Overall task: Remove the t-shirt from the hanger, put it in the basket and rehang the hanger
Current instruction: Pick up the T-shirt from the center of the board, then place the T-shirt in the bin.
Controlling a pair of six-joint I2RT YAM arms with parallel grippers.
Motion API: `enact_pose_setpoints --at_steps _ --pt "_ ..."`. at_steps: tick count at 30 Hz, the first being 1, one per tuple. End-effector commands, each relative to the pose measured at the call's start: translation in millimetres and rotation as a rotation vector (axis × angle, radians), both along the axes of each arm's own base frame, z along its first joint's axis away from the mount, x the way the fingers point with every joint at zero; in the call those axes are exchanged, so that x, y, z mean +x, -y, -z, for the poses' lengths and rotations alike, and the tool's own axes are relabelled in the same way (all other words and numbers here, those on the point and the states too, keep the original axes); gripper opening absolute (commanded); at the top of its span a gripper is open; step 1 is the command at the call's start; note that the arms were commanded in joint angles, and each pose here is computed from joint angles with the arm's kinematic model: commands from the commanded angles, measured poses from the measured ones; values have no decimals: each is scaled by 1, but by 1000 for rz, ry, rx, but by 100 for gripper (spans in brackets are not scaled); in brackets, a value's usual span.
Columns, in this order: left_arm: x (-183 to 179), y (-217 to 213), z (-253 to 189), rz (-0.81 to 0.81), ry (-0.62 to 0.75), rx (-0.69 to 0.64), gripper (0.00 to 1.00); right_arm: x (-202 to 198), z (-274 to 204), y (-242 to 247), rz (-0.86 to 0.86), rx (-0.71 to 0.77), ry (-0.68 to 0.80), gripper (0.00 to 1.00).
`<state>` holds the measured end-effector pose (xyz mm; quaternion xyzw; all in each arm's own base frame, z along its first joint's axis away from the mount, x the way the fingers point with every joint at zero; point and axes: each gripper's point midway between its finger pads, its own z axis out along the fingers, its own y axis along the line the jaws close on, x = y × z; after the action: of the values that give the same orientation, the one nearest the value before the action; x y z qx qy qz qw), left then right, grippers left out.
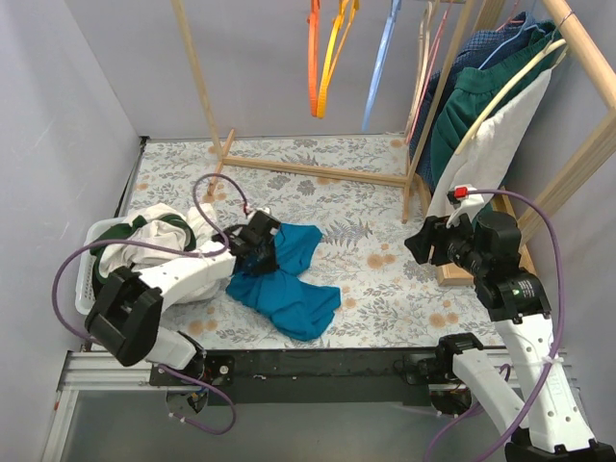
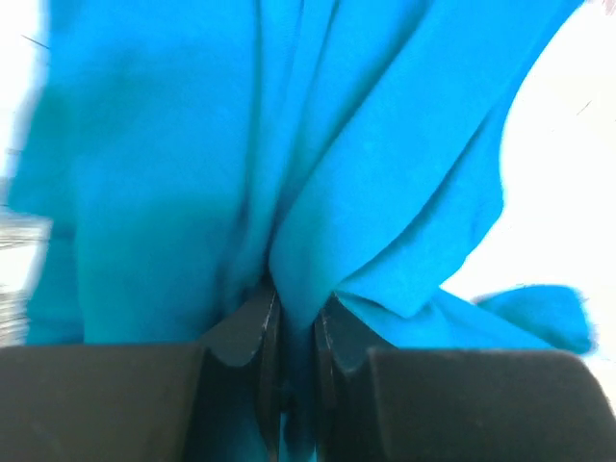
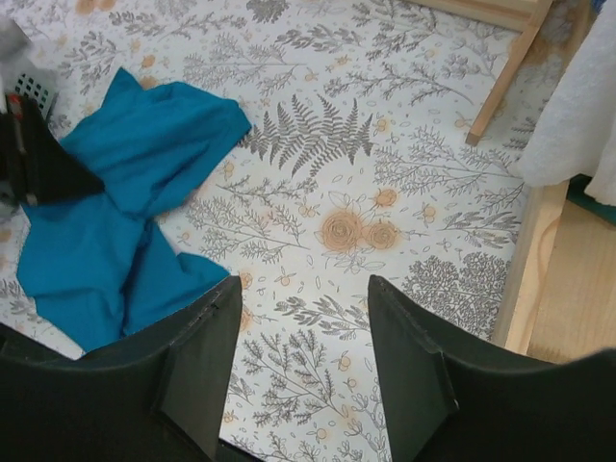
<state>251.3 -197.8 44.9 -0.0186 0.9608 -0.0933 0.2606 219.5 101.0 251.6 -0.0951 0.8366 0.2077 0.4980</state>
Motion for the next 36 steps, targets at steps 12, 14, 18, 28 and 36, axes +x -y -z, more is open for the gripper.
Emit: enact_pose_setpoints --at_steps 12,14,18,28,36 --pt "78 -134 -294 -314 500 -83 0 -12 13 -25 -145 86 11 61" --pt "77 -157 -323 -411 571 -67 0 -12 14 -29 -161 102 2 61" --pt "63 -198 -366 -587 703 -57 0 -9 18 -34 -184 114 -13 60" --pt "16 -241 -345 -838 733 5 0 -9 21 -43 -220 147 -33 59" --pt "3 -265 -242 -1000 602 89 0 -13 29 -44 -224 157 -52 58"
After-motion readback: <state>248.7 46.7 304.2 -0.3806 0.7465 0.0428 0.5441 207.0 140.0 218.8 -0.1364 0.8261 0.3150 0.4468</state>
